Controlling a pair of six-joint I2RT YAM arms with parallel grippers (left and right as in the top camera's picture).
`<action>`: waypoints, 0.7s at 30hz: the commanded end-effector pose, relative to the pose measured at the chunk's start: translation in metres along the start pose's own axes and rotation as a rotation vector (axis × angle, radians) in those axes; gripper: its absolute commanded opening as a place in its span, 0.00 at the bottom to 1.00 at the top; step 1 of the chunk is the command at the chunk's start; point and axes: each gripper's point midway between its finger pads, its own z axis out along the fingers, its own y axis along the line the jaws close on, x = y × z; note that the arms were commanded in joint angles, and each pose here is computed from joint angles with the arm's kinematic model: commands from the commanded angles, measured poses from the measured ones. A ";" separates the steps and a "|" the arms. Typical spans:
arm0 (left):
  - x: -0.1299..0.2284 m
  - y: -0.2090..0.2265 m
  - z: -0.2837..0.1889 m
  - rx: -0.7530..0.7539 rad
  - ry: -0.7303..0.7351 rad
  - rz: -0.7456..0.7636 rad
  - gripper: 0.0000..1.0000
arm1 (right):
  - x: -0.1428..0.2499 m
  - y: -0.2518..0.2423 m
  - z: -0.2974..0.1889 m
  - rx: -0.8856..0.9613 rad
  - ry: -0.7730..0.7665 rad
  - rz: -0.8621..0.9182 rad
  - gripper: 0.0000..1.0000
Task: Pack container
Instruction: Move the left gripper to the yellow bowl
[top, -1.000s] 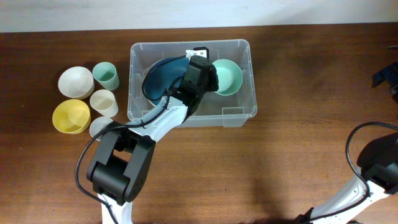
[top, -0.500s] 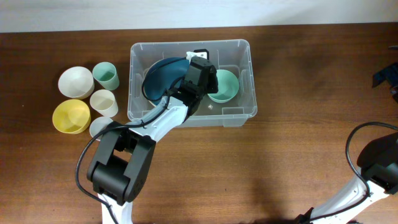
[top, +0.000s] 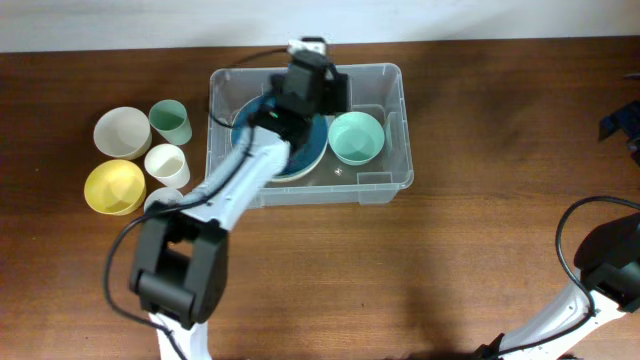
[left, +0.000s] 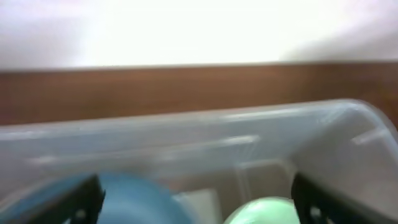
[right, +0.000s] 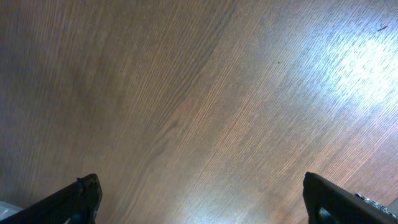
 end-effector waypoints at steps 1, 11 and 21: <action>-0.056 0.056 -0.040 -0.129 -0.087 -0.048 0.99 | 0.000 -0.004 -0.006 0.008 -0.020 -0.004 0.99; -0.025 0.258 -0.136 -0.502 0.090 -0.483 0.99 | 0.000 -0.004 -0.006 0.008 -0.020 -0.004 0.99; 0.092 0.378 -0.193 -0.717 0.363 -0.964 1.00 | 0.000 -0.004 -0.006 0.008 -0.020 -0.004 0.99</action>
